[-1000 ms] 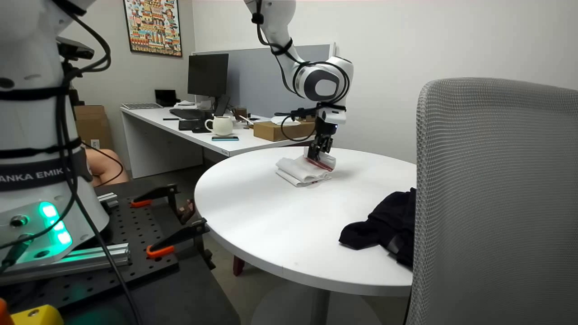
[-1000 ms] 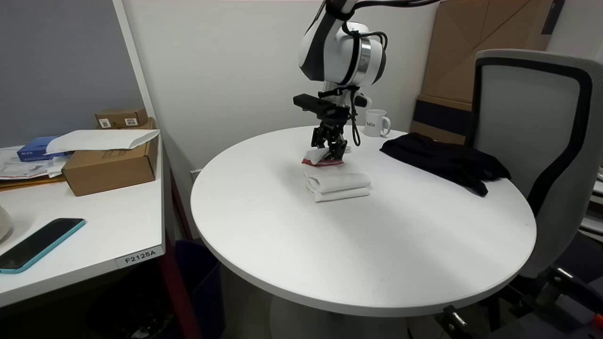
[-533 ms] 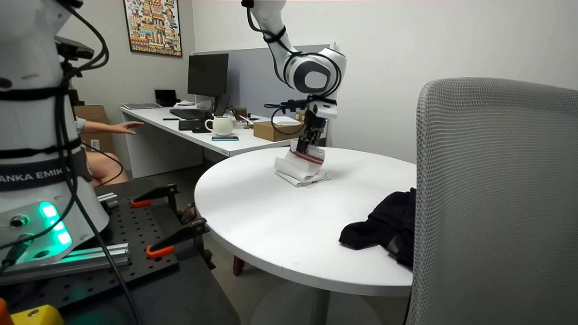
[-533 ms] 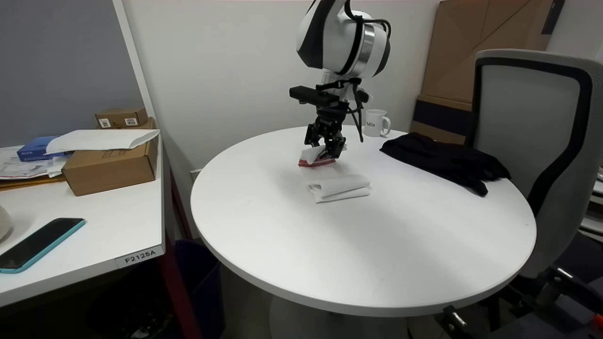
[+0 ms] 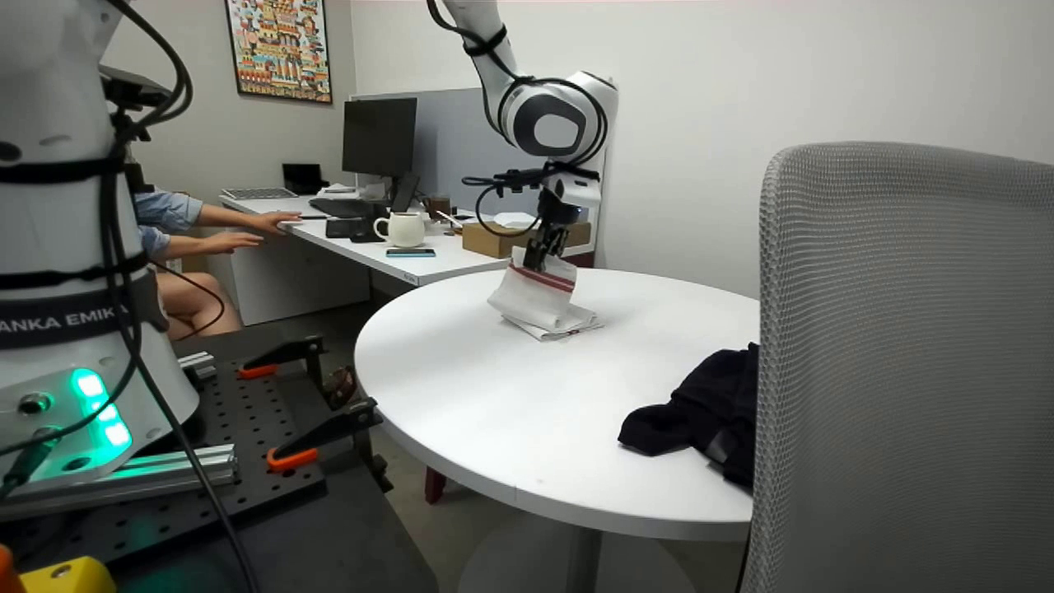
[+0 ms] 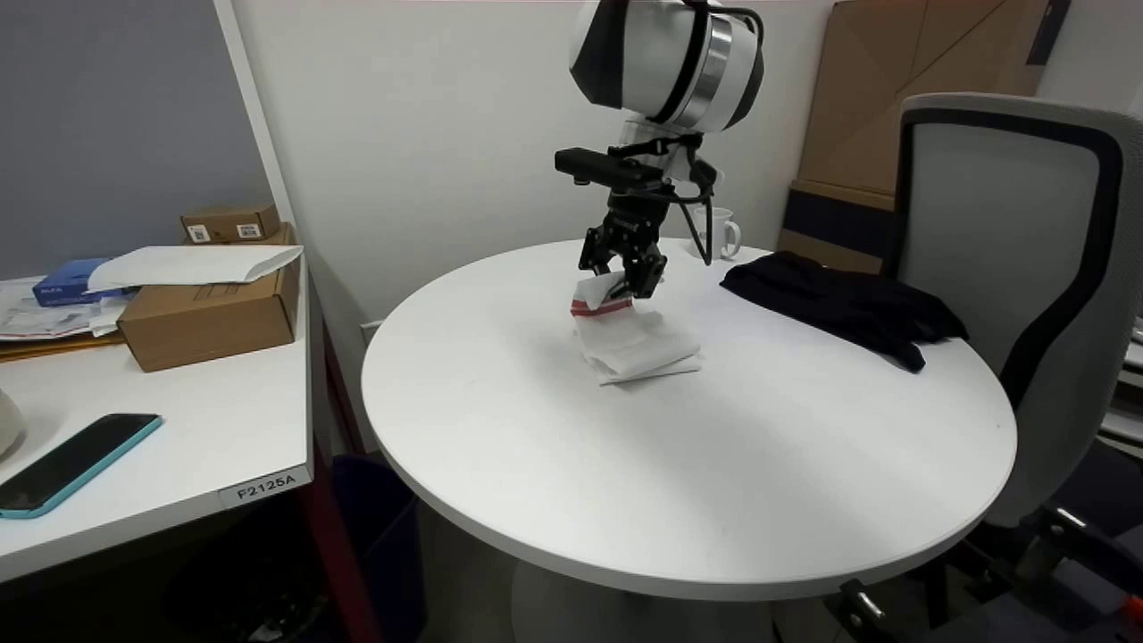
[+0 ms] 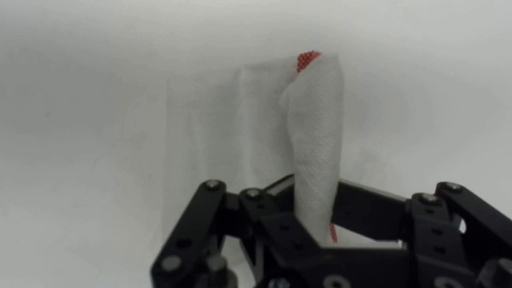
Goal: Fold the towel four times over
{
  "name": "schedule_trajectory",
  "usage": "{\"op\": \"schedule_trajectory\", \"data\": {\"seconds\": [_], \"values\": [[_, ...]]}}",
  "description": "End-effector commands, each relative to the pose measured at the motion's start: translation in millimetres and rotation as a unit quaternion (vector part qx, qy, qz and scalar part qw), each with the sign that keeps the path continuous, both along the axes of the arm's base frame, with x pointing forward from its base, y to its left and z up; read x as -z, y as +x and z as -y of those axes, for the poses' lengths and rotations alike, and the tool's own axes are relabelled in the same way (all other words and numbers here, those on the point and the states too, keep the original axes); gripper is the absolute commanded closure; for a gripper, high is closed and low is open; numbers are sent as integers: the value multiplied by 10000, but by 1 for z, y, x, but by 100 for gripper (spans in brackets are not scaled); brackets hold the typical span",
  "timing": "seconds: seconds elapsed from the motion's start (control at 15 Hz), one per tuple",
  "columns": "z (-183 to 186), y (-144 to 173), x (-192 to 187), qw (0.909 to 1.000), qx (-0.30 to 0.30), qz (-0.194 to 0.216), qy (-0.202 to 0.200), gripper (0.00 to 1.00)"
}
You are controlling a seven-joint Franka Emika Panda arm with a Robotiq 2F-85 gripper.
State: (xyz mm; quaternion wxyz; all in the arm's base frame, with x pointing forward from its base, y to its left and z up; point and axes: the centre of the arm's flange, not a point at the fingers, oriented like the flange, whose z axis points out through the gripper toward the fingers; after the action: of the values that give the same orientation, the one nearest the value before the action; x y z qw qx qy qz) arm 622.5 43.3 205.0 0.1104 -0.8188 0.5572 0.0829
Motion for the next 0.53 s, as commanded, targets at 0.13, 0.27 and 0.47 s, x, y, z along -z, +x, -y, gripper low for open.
{"op": "schedule_trajectory", "data": {"seconds": [0.13,0.27,0.47], "values": [[28,4,-25,9956,649,499,457,100],[38,11,-27,9914,979,605,616,100],[44,17,-25,9870,1276,781,592,100]]}}
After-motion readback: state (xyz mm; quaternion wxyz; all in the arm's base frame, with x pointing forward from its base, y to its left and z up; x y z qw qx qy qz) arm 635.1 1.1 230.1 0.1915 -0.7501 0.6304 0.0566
